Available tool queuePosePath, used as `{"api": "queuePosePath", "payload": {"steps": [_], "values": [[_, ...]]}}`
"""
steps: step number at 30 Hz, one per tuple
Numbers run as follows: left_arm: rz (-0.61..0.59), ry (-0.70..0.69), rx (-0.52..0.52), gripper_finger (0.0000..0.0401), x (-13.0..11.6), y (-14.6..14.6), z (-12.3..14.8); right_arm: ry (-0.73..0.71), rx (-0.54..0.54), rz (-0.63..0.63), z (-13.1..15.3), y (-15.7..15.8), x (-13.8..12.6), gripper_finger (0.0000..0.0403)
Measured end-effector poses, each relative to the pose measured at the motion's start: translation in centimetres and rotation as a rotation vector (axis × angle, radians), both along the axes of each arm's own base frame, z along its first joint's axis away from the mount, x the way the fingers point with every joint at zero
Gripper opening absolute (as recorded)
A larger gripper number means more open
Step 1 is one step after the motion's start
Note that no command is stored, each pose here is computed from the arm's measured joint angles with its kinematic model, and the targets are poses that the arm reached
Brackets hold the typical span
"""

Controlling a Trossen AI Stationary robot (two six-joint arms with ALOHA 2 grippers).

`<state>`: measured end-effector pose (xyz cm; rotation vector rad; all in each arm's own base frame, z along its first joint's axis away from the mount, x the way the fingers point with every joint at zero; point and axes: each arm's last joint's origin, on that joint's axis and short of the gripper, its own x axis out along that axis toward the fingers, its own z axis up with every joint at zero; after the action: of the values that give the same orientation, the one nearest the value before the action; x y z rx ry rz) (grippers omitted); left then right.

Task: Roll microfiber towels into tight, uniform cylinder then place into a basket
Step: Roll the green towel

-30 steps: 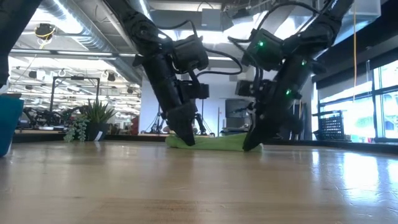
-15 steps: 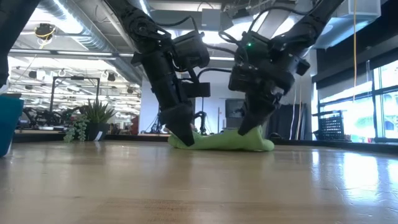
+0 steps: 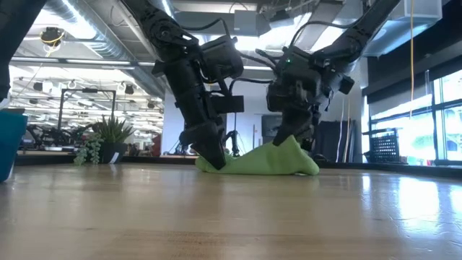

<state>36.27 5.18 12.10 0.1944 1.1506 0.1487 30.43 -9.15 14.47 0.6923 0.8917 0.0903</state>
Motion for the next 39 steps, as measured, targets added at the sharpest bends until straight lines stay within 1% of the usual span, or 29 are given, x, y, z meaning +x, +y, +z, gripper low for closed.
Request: {"api": "queuePosePath", "payload": {"steps": [3,6,11,15,18,21,26,31,33,36,39], "values": [[-0.006,0.002,0.003,0.0103,0.0,0.0,0.0,0.022,0.057,-0.046,0.0,-0.8,-0.4,0.0002],[-0.021,0.006,0.01,0.0103,0.0,0.0,0.0,0.077,0.095,-0.099,-0.2,-1.6,-1.0,0.0002],[-0.024,-0.002,0.008,0.0103,0.1,-0.1,0.0,0.126,0.155,-0.202,-0.8,-2.8,-2.1,0.0002],[-0.051,0.004,0.02,0.0103,0.1,-0.1,0.0,0.089,0.173,-0.205,-0.7,-3.4,-2.1,0.0002],[-0.065,0.009,0.026,0.0103,0.1,-0.1,0.0,0.067,0.188,-0.238,-0.5,-3.9,-2.1,0.0002],[-0.07,0.01,0.029,0.0103,0.1,-0.1,0.0,0.069,0.202,-0.287,-0.5,-4.6,-2.4,0.0002],[-0.067,0.006,0.035,0.0103,0.1,0.0,0.1,0.07,0.187,-0.365,-0.4,-5.7,-2.8,0.0002],[-0.088,0.01,0.049,0.0103,0.1,0.0,0.1,0.029,0.183,-0.418,-0.2,-6.6,-2.8,0.0002],[-0.088,0.011,0.05,0.0103,0.1,0.0,0.1,0.011,0.197,-0.442,-0.1,-6.9,-2.7,0.0002],[-0.095,0.014,0.052,0.0102,0.1,0.0,0.1,-0.008,0.236,-0.418,0.1,-6.8,-2.6,0.0002],[-0.12,0.022,-0.006,0.0096,0.0,-0.2,0.0,-0.002,0.254,-0.388,0.1,-6.2,-2.4,0.0002]]}}
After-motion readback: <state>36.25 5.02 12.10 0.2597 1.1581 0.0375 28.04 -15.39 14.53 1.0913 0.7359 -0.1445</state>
